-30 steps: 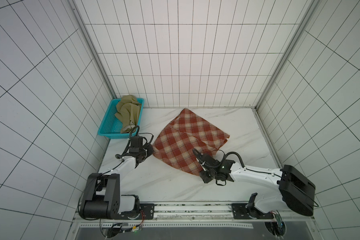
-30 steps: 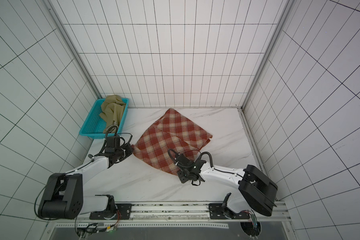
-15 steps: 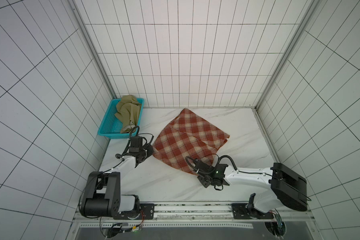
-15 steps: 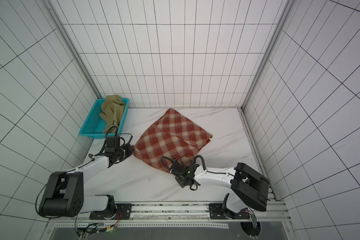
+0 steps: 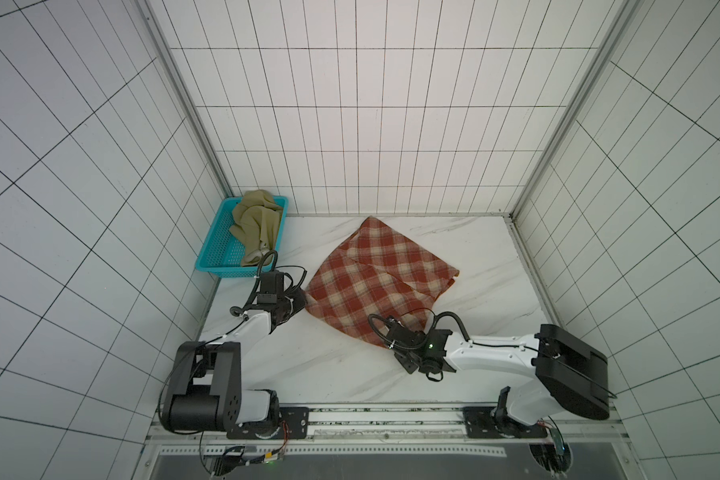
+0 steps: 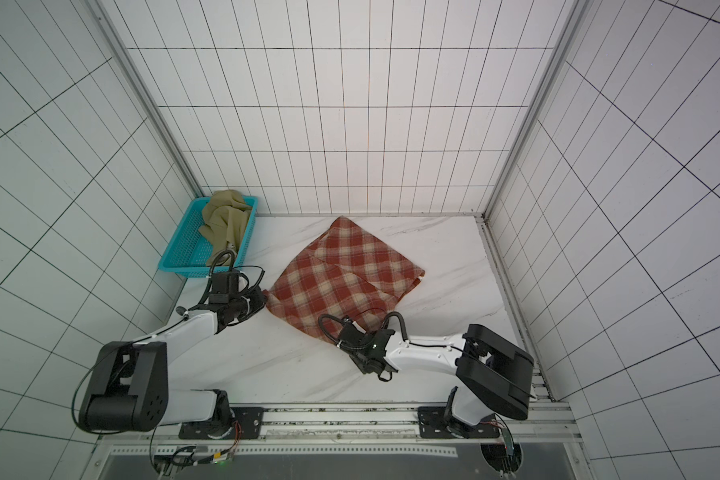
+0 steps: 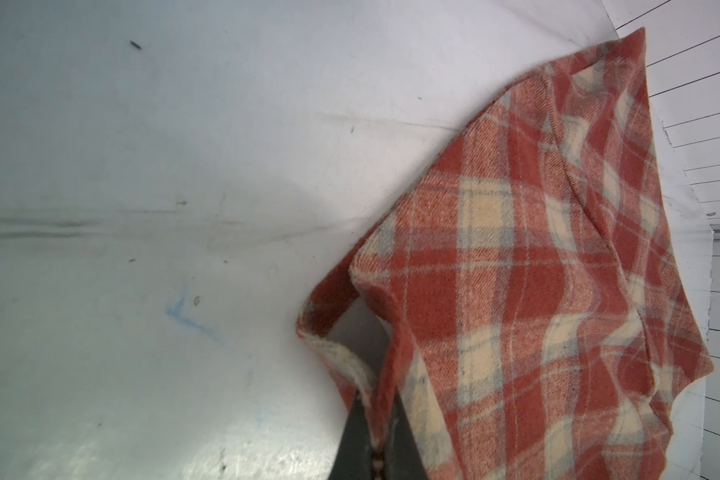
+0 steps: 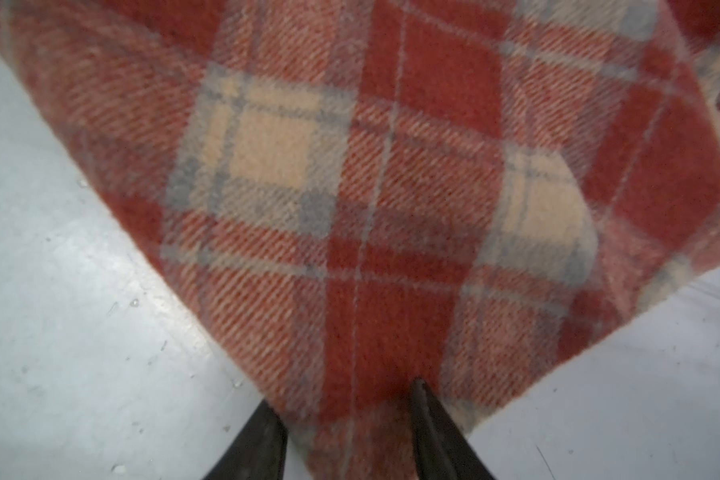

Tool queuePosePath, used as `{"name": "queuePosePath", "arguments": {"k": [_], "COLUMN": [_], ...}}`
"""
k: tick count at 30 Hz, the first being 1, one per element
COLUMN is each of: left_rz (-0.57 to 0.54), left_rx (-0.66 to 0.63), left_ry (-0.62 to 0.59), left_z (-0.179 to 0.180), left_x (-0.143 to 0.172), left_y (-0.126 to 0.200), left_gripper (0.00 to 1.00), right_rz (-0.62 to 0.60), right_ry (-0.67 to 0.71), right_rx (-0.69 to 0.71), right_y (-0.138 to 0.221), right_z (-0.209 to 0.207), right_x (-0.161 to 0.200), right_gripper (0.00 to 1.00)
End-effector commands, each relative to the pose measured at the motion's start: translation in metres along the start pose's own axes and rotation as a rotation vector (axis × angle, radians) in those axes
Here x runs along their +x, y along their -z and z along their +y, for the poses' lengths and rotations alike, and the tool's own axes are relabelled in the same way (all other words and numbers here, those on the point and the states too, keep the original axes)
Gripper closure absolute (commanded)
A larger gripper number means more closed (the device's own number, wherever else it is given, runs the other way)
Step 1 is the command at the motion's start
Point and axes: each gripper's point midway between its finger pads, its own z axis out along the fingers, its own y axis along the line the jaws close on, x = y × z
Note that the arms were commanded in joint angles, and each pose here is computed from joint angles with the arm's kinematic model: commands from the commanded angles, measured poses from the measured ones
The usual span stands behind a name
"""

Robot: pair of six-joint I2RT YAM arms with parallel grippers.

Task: Fold and stack skirts
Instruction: Fold the skirt at the center of the table.

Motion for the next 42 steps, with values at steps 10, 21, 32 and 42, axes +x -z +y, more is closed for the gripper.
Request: {"name": "queuePosePath", "arguments": {"k": [10,21,32,42], "left_rz": [-0.039,-0.038,-0.073,-0.180], "left_rx": [0.032,0.043,0.141,0.188], "left_ry": [-0.010,-0.006,0.047,0.049], "left_z": [-0.012,-0.014,-0.038,-0.060], "left_x": [-0.017,-0.019,-0.042,-0.078], "left_y": [0.003,0.003,0.019,0.061], "left_gripper": [1.00,1.00,1.00,1.00], "right_rz": [-0.020,-0.006,-0.114,-0.205], "right_ry": [0.050,0.069,0.027,0.003], "right_rx": [0.017,-0.037,-0.186,-0.289], "right_y": [0.004,0.000,0.042,0.088], "right_z": [0.010,0.023,0.042,0.045], "right_x": [-0.010,-0.004,-0.039,-0.064], "right_gripper": [0.49,0.97,1.00,1.00]}}
